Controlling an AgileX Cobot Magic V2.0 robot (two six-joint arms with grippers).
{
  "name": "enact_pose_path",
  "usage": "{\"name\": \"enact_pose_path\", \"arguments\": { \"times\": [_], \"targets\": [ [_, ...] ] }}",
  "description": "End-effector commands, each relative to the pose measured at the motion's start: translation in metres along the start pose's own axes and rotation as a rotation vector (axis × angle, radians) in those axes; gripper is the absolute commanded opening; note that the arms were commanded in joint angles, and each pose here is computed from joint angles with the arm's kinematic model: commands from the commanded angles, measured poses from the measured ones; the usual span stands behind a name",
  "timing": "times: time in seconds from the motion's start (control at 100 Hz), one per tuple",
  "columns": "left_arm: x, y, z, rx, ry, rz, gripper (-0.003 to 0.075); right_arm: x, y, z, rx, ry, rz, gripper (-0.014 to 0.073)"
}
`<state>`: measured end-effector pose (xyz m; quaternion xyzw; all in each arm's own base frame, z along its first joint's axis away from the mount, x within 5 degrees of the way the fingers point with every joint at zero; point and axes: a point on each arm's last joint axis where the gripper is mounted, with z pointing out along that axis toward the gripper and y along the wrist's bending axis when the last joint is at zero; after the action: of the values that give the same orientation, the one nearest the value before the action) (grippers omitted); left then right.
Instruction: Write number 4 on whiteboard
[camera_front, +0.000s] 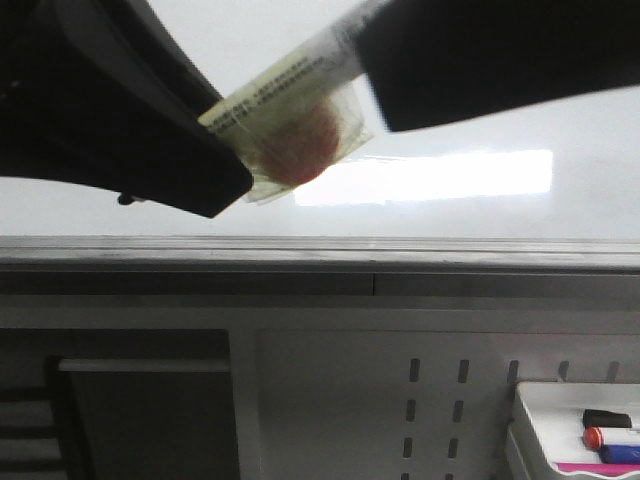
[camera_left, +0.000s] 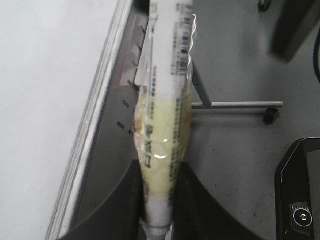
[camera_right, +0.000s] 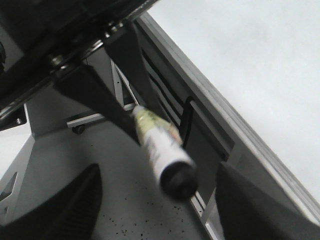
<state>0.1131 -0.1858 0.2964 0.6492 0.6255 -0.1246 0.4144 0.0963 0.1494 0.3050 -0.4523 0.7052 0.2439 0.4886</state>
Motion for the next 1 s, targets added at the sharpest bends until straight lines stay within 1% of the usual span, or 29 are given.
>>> {"name": "enact_pose_path", "arguments": {
  "times": [0.0, 0.12, 0.21, 0.42, 0.49, 0.53, 0.54, 0.55, 0.56, 0.59, 0.61, 0.69, 0.74, 0.78, 0.83, 0.87, 0.89, 0.92, 0.93, 0.95, 0.97, 0.99],
  "targets": [
    [-0.014, 0.002, -0.009, -0.039, -0.085, 0.035, -0.002, -0.023, -0.005, 0.005, 0.03, -0.092, -0.014, 0.0437],
    [-0.015, 0.001, -0.009, -0.032, -0.089, 0.042, -0.002, -0.03, -0.004, 0.015, 0.016, -0.079, -0.018, 0.0435],
    [-0.015, 0.001, -0.009, -0.034, -0.09, 0.042, -0.002, -0.033, 0.001, 0.021, -0.006, -0.075, -0.027, 0.0402],
    [-0.015, 0.001, -0.009, -0.035, -0.091, 0.042, -0.002, -0.028, 0.005, 0.031, -0.03, -0.029, -0.032, 0.0213],
    [-0.015, 0.001, -0.009, -0.035, -0.091, 0.042, -0.002, -0.029, 0.004, 0.031, -0.025, -0.041, -0.032, 0.0123],
    [-0.015, 0.001, -0.009, -0.035, -0.091, 0.042, -0.002, -0.029, 0.004, 0.031, -0.024, -0.045, -0.032, 0.0047],
    [-0.015, 0.001, -0.009, -0.035, -0.091, 0.042, -0.002, -0.029, 0.004, 0.031, -0.024, -0.045, -0.032, 0.0047],
    [-0.015, 0.001, -0.009, -0.035, -0.091, 0.042, -0.002, -0.029, 0.004, 0.031, -0.024, -0.046, -0.031, 0.0012],
    [-0.015, 0.001, -0.009, -0.035, -0.091, 0.042, -0.002, -0.029, 0.004, 0.031, -0.024, -0.046, -0.031, 0.0012],
    [-0.015, 0.001, -0.009, -0.036, -0.093, 0.042, -0.002, -0.029, 0.004, 0.031, -0.024, -0.046, -0.031, -0.0046],
    [-0.016, 0.001, -0.009, -0.04, -0.097, 0.042, -0.002, -0.029, 0.004, 0.031, -0.024, -0.046, -0.031, -0.0066],
    [-0.017, 0.002, -0.01, -0.051, -0.107, 0.036, -0.0018, -0.029, 0.004, 0.031, -0.025, -0.042, -0.032, -0.0066],
    [-0.017, 0.003, -0.011, -0.06, -0.118, 0.032, 0.0001, -0.029, 0.004, 0.031, -0.025, -0.042, -0.032, -0.0066],
    [-0.018, 0.004, -0.012, -0.069, -0.128, 0.031, 0.0046, -0.029, 0.004, 0.031, -0.025, -0.043, -0.032, -0.0066],
    [-0.02, 0.005, -0.014, -0.085, -0.147, 0.03, 0.0134, -0.029, 0.004, 0.031, -0.024, -0.043, -0.034, -0.0066],
    [-0.021, 0.006, -0.016, -0.097, -0.162, 0.029, 0.0235, -0.029, 0.004, 0.031, -0.022, -0.043, -0.033, -0.0066],
    [-0.022, 0.006, -0.019, -0.105, -0.174, 0.028, 0.0307, -0.029, 0.004, 0.031, -0.023, -0.041, -0.035, -0.0066],
    [-0.022, 0.007, -0.02, -0.11, -0.181, 0.022, 0.0361, -0.029, 0.004, 0.031, -0.023, -0.041, -0.035, -0.0066],
    [-0.023, 0.007, -0.021, -0.114, -0.187, 0.02, 0.0395, -0.029, 0.004, 0.031, -0.022, -0.041, -0.037, -0.0066],
    [-0.023, 0.007, -0.023, -0.119, -0.195, 0.017, 0.0427, -0.029, 0.004, 0.031, -0.022, -0.041, -0.037, -0.0066],
    [-0.024, 0.007, -0.026, -0.128, -0.204, 0.012, 0.0482, -0.029, 0.004, 0.031, -0.022, -0.041, -0.041, -0.0066],
    [-0.024, 0.008, -0.027, -0.133, -0.209, 0.011, 0.0503, -0.029, 0.004, 0.031, -0.022, -0.041, -0.041, -0.0066]
  ]
}}
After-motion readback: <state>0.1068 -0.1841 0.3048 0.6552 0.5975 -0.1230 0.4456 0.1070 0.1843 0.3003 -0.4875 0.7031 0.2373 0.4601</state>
